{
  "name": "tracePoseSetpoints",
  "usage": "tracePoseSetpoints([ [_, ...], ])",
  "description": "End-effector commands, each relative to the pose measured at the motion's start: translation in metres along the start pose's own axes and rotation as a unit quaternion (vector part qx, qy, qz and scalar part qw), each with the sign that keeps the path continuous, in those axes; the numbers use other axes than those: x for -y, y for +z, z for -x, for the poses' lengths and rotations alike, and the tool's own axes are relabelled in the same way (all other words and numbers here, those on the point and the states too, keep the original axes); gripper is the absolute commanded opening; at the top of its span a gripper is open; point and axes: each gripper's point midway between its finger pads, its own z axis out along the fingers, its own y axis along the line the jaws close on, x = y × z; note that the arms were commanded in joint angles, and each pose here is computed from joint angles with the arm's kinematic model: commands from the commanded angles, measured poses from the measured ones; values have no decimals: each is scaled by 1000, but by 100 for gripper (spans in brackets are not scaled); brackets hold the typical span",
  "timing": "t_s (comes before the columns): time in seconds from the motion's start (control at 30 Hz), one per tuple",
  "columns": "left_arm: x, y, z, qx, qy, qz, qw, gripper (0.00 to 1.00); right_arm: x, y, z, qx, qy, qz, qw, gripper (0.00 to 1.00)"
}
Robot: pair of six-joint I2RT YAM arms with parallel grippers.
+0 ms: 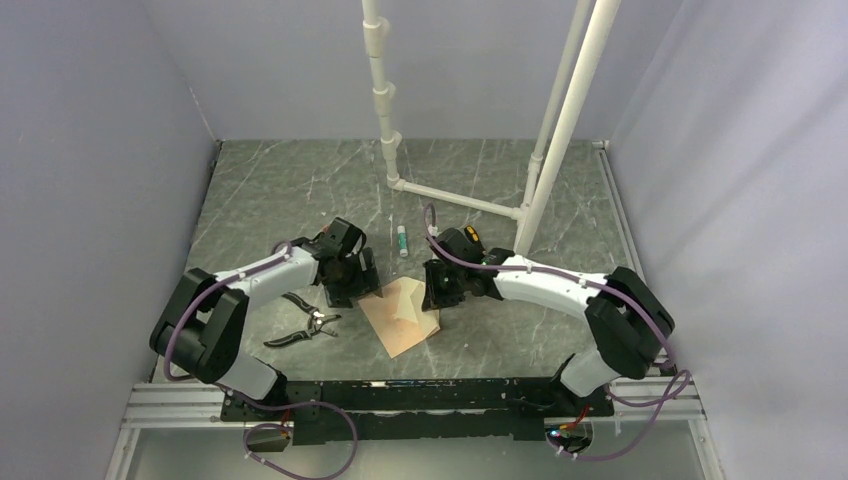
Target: Place the letter into the envelope and seal it
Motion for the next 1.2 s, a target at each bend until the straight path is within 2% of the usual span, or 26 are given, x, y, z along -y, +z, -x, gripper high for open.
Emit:
tracePoseSetpoints([
  [0.0, -8, -23, -6, -14, -23, 32, 999, 84, -6, 2, 22, 29, -7, -8, 1000, 0],
  [0.13, -6, -23, -27, -47, -65, 11, 997, 80, 3, 10, 31, 26, -37, -23, 999, 0],
  [0.37, -8, -22, -40, -56, -96, -5, 994, 77, 18, 13, 48, 26, -41, -26, 998, 0],
  [0.6, -4, -9, -47, -79, -110, -17, 991, 77, 23, 26, 36, -6, -95, -10, 995, 0],
  [0.8, -2, 2, -53, -102, -133, -19, 986, 76, 19, 32, 19, -11, -79, 19, 997, 0],
  [1.03, -5, 9, -54, -100, -146, -11, 984, 75, 2, 34, 12, 1, -82, 56, 995, 0],
  [1.17, -5, 12, -52, -99, -144, -8, 985, 74, 0, 38, 9, 0, -78, 51, 996, 0],
])
